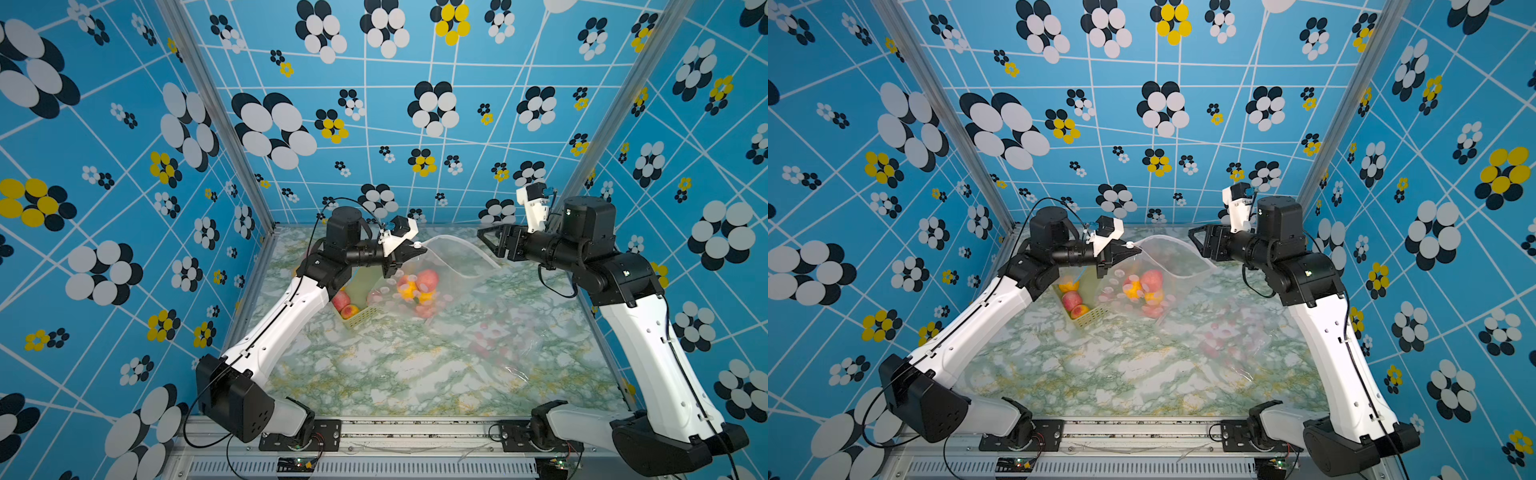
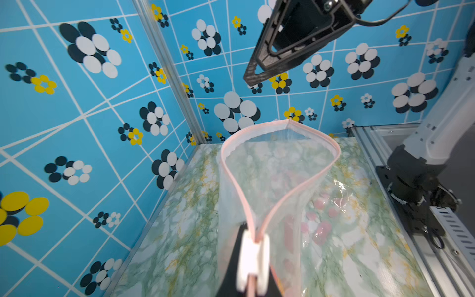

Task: Place the peach in a zip-top bag and seal the zipper
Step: Adjust the zipper food storage bag at the center of the board.

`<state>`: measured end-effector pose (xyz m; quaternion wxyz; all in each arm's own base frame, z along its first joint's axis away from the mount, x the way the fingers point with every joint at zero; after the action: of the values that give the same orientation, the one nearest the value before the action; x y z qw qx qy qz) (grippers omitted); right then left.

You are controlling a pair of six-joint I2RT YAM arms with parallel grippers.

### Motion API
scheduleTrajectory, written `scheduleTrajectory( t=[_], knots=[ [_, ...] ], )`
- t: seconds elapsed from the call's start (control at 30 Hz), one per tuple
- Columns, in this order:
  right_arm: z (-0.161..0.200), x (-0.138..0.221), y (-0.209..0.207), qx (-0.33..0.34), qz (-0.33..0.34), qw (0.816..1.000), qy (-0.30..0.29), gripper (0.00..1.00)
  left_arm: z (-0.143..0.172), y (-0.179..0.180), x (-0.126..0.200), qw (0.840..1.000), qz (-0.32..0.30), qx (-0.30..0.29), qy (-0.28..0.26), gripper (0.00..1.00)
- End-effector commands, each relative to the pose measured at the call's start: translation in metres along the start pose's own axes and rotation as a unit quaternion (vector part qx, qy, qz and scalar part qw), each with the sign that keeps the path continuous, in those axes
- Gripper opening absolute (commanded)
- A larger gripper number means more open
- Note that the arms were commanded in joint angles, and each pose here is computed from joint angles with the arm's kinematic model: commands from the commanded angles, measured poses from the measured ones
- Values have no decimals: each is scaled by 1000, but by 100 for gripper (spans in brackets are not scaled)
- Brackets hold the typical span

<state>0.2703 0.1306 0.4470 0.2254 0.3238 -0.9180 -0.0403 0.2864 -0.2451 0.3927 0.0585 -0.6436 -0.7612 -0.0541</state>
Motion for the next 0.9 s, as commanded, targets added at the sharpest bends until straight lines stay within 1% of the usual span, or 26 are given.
scheduleTrajectory(
  t=[0.0,0.07,0.2,0.27,0.37,0.53,0.67,0.77,0.87],
  knots=[
    [7,-5,14,68,-78,995,-1,69,19,-28,7,995,88,30,38,0],
    [8,-9,20,79,-111,991,-5,68,25,-32,8,994,89,39,41,0],
    [6,-15,34,111,-162,980,-18,70,25,-34,13,996,69,32,38,0],
    [7,-17,41,129,-171,977,-20,72,23,-35,15,997,61,30,42,0],
    [16,-29,53,145,-188,971,1,74,23,-38,17,996,62,30,51,0],
    [27,-50,60,150,-210,966,30,82,27,-40,18,996,65,33,57,0],
    [30,-58,66,156,-235,959,32,88,29,-42,20,995,65,33,61,0],
    [33,-62,73,154,-267,950,44,87,31,-37,19,996,51,34,66,0],
    [40,-62,82,163,-284,943,63,85,33,-30,18,996,29,40,74,0]
  ],
)
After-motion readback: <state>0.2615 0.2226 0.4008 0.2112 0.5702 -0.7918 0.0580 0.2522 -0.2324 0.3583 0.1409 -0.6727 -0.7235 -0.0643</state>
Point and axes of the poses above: each gripper's point midway between its finger pads, its own x axis back along the fingers, its own y axis along the line the jaws close on, z = x × y, the point moved 6 cm from there along x, back along the fingers, and after that the axes turned 12 degrees about x, right-handed, at the moved point
